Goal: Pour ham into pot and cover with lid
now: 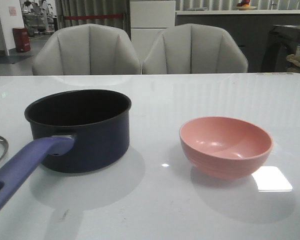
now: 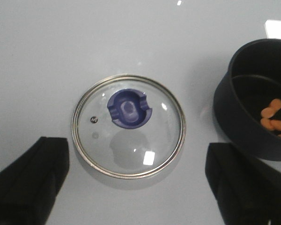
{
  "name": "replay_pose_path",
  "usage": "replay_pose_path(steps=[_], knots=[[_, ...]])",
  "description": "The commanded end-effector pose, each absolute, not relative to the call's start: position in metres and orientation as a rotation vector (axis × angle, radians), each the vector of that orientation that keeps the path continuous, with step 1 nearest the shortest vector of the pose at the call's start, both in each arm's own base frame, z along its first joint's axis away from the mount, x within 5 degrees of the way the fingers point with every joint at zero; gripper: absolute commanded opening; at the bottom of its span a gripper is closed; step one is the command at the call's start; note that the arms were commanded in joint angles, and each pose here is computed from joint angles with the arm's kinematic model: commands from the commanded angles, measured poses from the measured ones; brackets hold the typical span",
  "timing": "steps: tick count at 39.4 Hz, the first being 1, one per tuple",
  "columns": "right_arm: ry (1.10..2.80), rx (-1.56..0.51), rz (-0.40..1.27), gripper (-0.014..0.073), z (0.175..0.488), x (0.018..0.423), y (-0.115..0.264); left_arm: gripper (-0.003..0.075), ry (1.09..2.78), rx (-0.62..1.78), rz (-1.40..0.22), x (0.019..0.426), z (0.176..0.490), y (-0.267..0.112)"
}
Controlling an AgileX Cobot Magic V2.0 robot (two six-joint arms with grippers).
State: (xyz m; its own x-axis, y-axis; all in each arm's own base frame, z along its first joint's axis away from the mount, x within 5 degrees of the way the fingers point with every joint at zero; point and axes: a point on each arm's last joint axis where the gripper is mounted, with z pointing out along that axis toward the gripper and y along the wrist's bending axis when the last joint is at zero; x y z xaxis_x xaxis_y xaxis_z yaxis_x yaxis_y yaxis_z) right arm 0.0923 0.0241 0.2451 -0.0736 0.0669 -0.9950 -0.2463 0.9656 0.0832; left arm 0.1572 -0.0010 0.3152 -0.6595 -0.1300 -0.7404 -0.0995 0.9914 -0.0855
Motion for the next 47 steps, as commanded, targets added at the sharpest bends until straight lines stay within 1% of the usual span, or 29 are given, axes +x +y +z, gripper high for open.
replay_pose_path(steps=[1,8,16,22,25,31,39,47], knots=[[1.533,-0.128,0.245,0.0153,0.26,0.093,0.023,0.0638,2.365,-0.188,-0.04,0.19,0.325,0.0],[1.532,-0.128,0.245,0.0153,0.26,0.093,0.023,0.062,2.544,-0.212,-0.037,0.244,0.311,-0.002],[1.532,-0.128,0.245,0.0153,0.26,0.093,0.023,0.0581,2.666,-0.232,-0.046,0.287,0.298,-0.005],[1.532,-0.128,0.245,0.0153,0.26,0.093,0.023,0.0578,2.748,-0.322,-0.118,0.316,0.284,-0.001],[1.532,-0.128,0.245,0.0153,0.26,0.093,0.023,0.0578,2.785,-0.367,-0.139,0.326,0.279,0.004],[1.532,-0.128,0.245,0.0153,0.26,0.093,0.023,0.0582,2.852,-0.421,-0.127,0.341,0.268,0.015],[1.532,-0.128,0.245,0.0153,0.26,0.093,0.023,0.0652,2.887,-0.431,-0.123,0.353,0.252,0.016],[1.532,-0.128,0.245,0.0153,0.26,0.093,0.023,0.0651,2.955,-0.448,-0.117,0.363,0.228,0.017]])
